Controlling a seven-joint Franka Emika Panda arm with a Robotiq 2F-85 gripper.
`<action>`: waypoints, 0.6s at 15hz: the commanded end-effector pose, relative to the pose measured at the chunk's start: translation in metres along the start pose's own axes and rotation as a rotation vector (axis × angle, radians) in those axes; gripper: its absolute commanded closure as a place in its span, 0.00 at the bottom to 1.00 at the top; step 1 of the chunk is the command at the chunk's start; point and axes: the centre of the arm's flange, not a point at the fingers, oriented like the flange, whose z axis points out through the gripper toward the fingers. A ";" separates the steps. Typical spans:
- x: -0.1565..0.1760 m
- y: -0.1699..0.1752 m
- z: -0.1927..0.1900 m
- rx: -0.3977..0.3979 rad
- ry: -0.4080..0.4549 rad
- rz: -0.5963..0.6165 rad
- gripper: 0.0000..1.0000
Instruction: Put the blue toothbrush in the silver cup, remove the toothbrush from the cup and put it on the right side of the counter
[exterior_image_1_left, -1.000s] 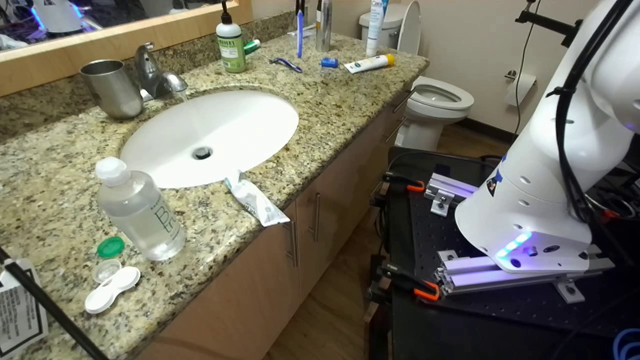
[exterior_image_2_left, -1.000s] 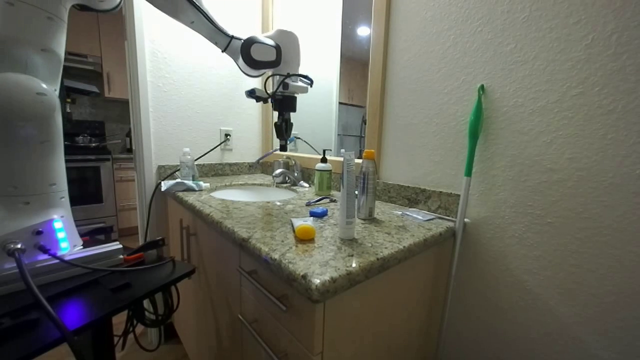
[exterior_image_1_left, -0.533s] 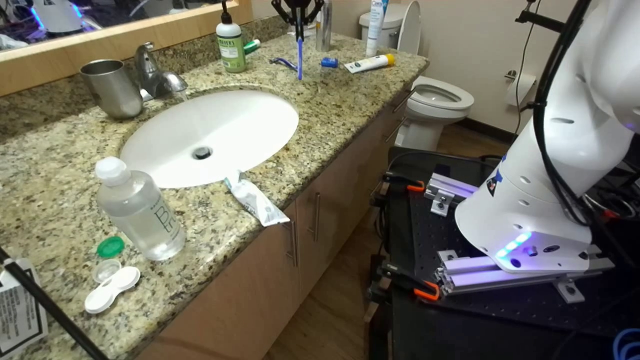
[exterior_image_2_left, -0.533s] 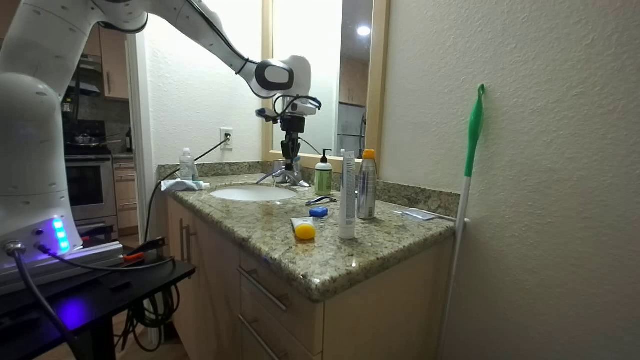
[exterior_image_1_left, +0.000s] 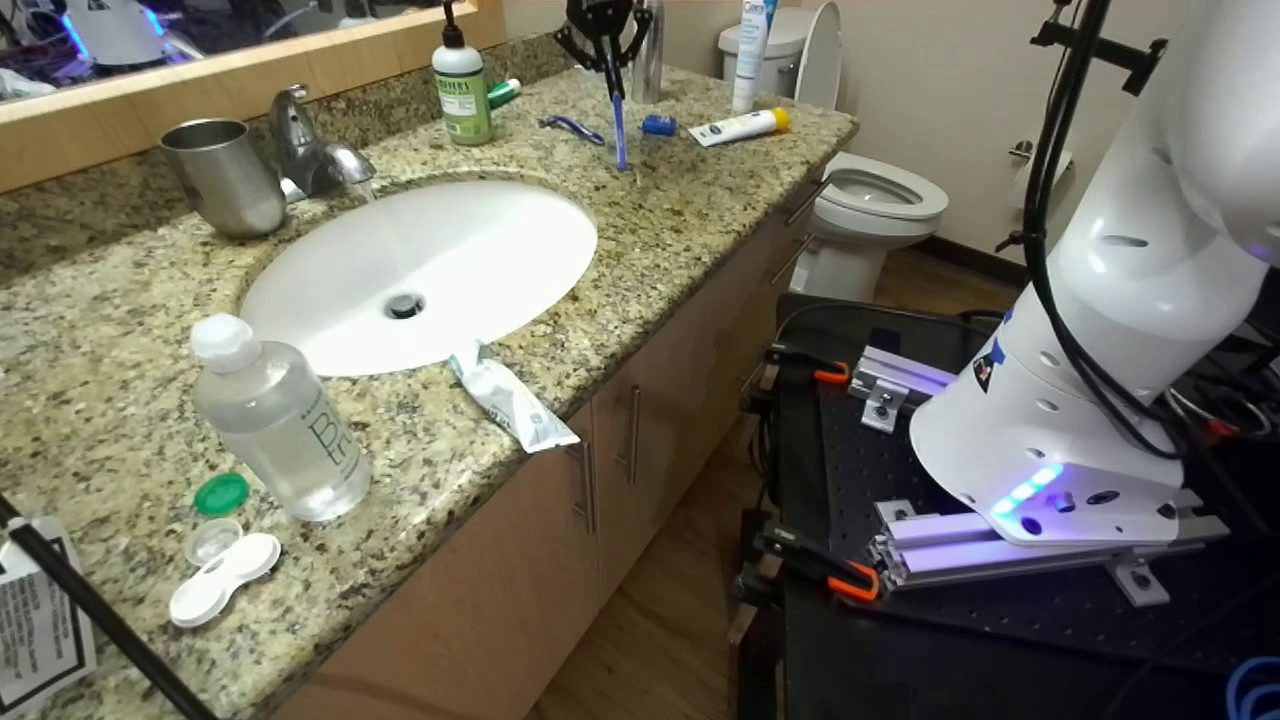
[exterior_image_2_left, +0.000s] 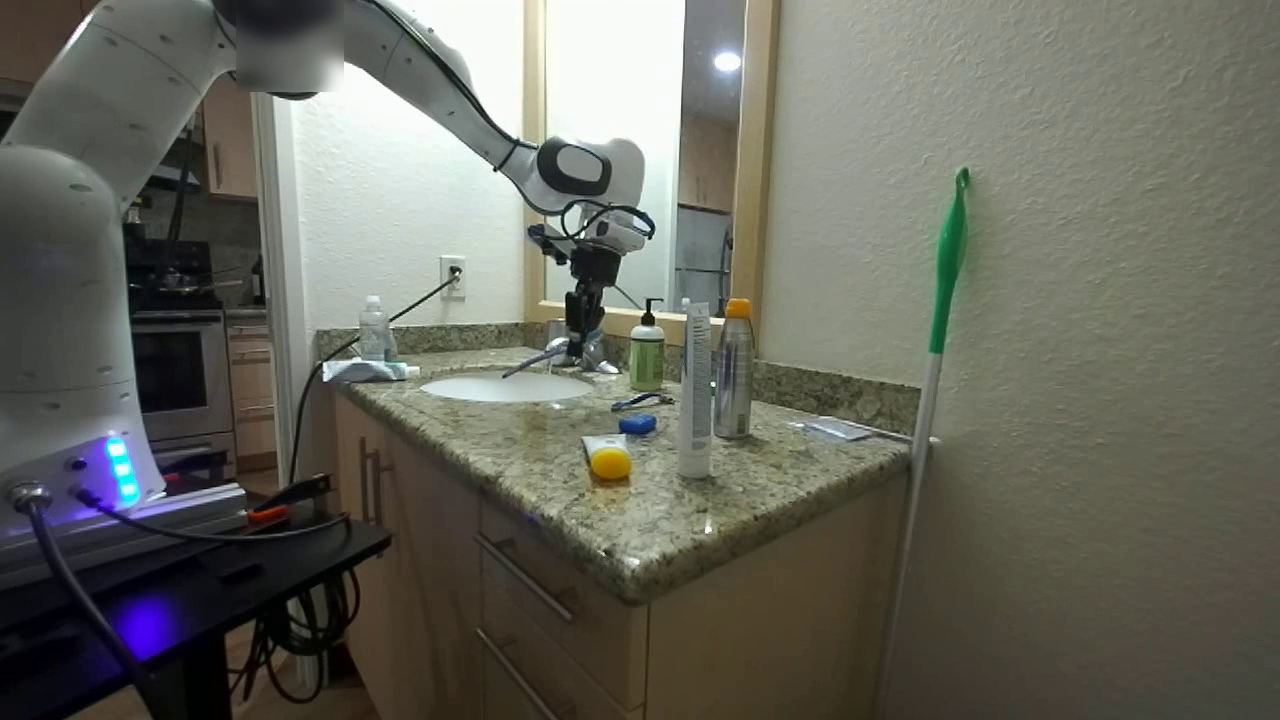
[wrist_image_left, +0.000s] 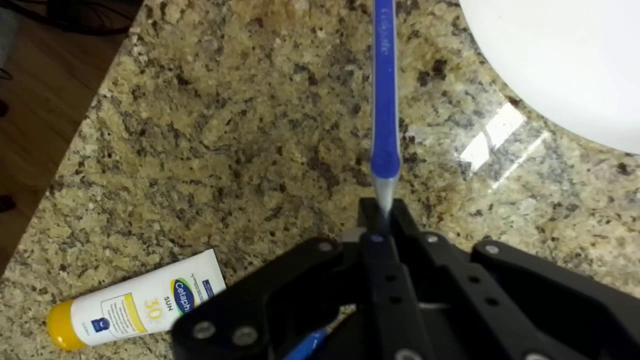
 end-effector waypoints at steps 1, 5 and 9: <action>0.016 -0.016 0.002 -0.071 -0.029 -0.008 0.98; 0.006 -0.019 0.009 -0.055 -0.016 -0.016 0.93; 0.008 -0.027 0.013 -0.061 -0.010 -0.025 0.93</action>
